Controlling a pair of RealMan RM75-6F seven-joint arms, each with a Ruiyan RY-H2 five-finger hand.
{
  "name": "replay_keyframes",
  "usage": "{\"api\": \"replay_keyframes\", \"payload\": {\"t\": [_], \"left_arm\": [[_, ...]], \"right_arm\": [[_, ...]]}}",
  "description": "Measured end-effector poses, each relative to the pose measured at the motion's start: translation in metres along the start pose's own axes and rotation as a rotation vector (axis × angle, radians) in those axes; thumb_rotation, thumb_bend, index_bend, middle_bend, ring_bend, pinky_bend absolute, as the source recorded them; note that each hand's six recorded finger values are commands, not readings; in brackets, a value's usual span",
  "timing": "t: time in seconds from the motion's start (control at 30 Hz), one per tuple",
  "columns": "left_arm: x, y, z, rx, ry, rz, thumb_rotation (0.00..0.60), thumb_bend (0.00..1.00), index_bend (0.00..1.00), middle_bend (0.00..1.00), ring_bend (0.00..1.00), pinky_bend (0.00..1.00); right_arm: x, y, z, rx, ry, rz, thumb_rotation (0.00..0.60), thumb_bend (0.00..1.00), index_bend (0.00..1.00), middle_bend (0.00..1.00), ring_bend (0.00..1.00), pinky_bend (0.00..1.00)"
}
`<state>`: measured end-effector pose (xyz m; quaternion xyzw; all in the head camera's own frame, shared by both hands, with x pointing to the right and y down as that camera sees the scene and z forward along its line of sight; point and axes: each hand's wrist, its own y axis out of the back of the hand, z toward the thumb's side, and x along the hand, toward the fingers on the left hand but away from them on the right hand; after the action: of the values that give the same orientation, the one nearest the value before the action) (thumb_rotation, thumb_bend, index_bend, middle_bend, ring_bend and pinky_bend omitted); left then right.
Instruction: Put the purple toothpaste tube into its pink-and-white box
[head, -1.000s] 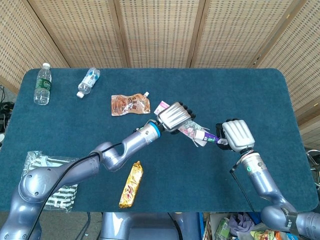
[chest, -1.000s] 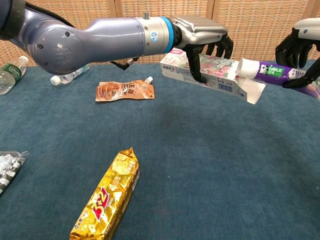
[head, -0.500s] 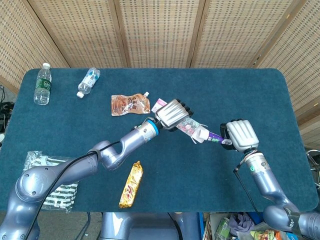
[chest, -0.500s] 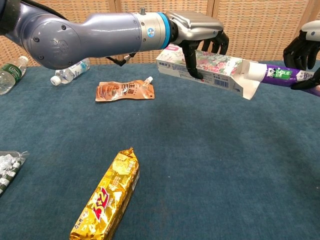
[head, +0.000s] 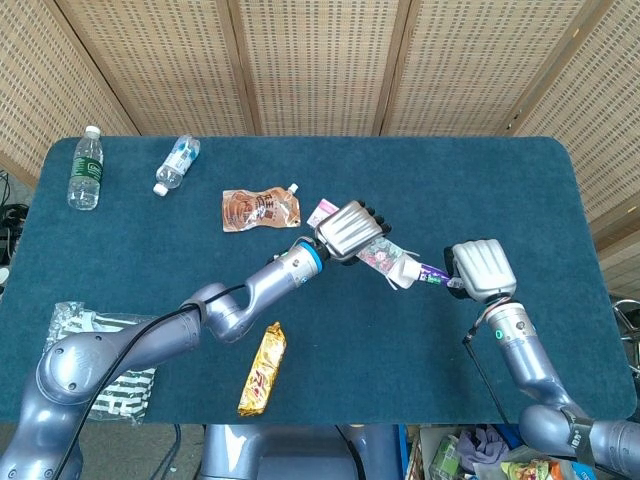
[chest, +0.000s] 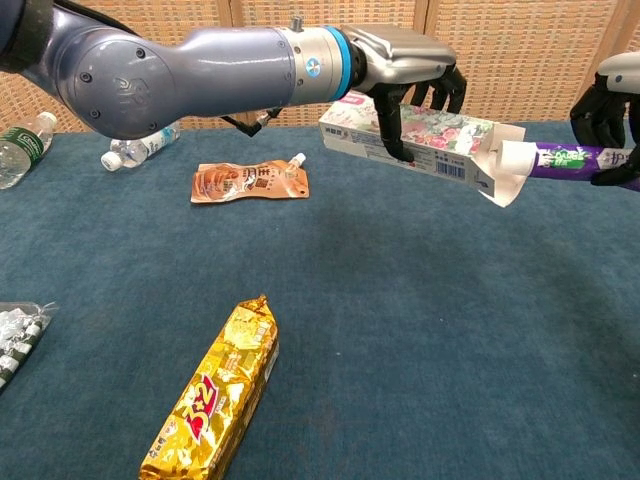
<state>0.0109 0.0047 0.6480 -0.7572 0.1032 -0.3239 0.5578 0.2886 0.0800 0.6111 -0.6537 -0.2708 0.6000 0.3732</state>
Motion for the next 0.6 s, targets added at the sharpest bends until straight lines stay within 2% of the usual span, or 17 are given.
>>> {"api": "replay_keyframes", "payload": {"t": [0.3,0.6], "left_arm": [[0.002,-0.005,0.002,-0.016,0.008,-0.012,0.6,0.28,0.49,0.46,0.39,0.4],[0.004,-0.008,0.003,-0.03,0.02,-0.014,0.6,0.28,0.49,0.46,0.39,0.4]], "right_arm": [[-0.003,0.002,0.007,0.04,-0.054,0.03,0.6,0.58,0.63,0.69,0.52,0.49],[-0.004,0.006,0.016,0.032,-0.051,0.016,0.6,0.59,0.64,0.69,0.52,0.5]]}}
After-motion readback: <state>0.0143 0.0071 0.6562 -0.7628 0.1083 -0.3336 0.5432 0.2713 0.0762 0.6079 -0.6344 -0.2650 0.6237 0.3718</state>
